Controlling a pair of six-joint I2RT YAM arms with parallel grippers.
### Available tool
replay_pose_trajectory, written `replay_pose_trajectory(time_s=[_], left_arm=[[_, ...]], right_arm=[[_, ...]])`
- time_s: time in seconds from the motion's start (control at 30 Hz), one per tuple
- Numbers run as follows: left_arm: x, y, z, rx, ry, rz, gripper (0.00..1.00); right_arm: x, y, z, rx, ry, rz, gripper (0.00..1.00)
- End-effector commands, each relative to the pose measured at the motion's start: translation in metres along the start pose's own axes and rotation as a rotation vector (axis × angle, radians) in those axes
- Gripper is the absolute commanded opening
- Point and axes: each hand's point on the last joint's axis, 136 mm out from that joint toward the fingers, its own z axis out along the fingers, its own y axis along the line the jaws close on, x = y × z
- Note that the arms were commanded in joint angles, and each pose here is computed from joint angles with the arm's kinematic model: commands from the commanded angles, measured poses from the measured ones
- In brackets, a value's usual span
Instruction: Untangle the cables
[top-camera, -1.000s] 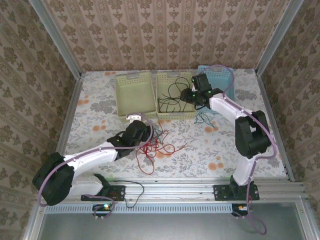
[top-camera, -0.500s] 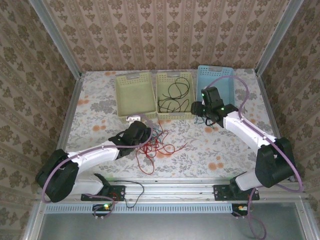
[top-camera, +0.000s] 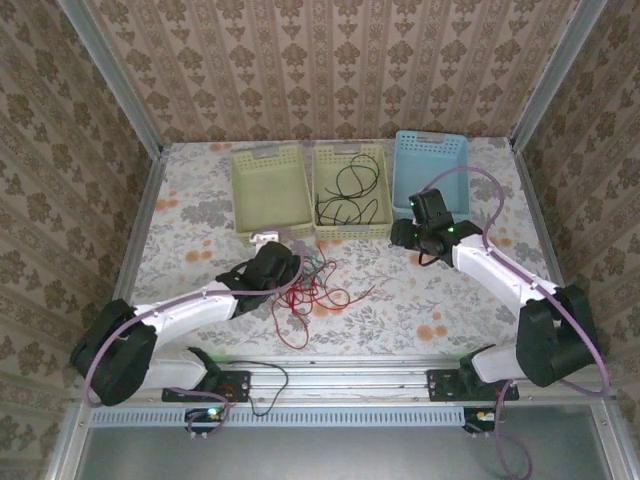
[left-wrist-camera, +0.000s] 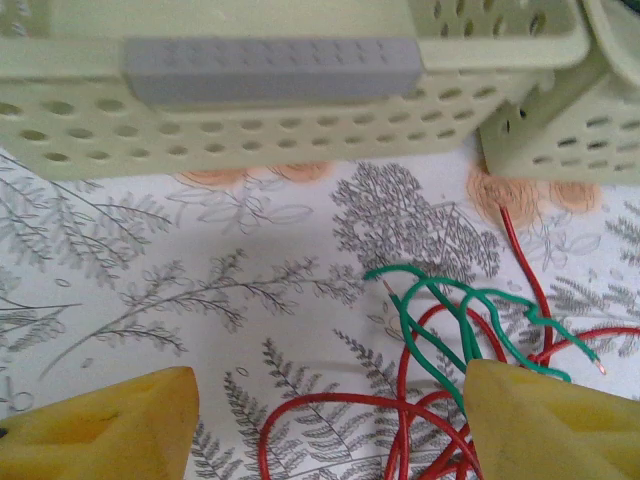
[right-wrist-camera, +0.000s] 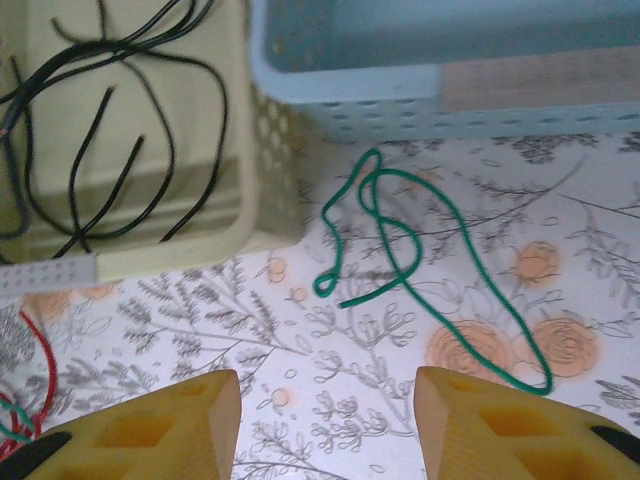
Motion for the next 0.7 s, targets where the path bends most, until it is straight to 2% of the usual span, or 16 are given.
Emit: replay_pose_trajectory(time_s=[0.0,0.3,0.47,0.67], left_arm=[[-0.017,0.017,-0.013,-0.043,-0.061,-0.069,0.71],[-0.036,0.068,-0.047,-0.128,-0.181,-0.163,0.72],[-0.032,0.087,-0.054,-0.151,-0.19,-0.209,0.72],[-0.023,0.09,-0.051,-0.143,-0.174,-0.227,0.72]], right_arm=[[0.003,-0.022,0.002,0.042,0.023,0.088,0.51],[0.003,-0.062,0.004,0.044,0.055,0.278,0.51],[0.009,-0.078,0.005,0.051,0.064,0.354,0.51],[0.014,-0.086,0.011,0.073,0.091,0.353,0.52]])
